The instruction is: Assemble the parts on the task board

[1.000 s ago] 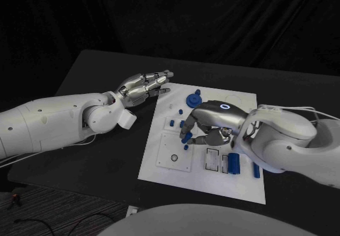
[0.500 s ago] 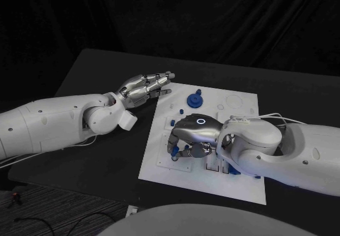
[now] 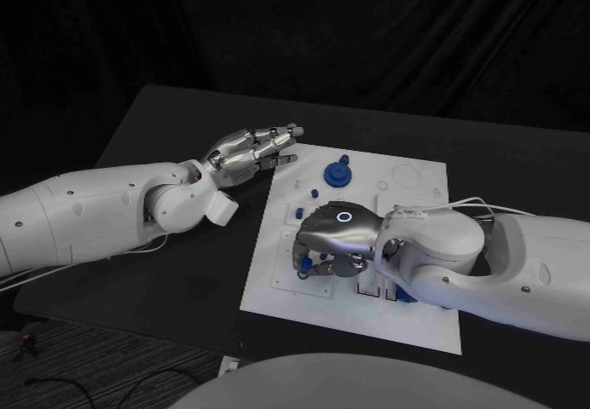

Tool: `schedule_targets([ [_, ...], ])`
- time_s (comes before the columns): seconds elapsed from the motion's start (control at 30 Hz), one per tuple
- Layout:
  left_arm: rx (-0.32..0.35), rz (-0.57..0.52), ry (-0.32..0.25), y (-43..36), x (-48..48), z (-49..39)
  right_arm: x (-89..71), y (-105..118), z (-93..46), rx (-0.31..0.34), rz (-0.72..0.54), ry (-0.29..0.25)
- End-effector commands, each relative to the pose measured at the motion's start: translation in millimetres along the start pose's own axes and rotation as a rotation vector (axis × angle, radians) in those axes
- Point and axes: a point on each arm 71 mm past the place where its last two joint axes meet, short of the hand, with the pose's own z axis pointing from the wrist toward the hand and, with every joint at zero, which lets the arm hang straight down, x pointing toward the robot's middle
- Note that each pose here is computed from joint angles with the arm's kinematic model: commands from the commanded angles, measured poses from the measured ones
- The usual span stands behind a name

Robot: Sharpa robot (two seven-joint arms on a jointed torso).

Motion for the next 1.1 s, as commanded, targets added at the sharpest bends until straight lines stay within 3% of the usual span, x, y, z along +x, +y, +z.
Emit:
schedule_targets([
  [0.03,0.011,-0.012,0.013,-0.4,1.7,0.6,3.0,2.1,1.4,-0.014,-0.043,0.016],
  [1.1,-0.002,-0.013,0.019,1.1,0.4,2.2,21.6,4.8,3.0,-0.027,-0.061,-0.009],
])
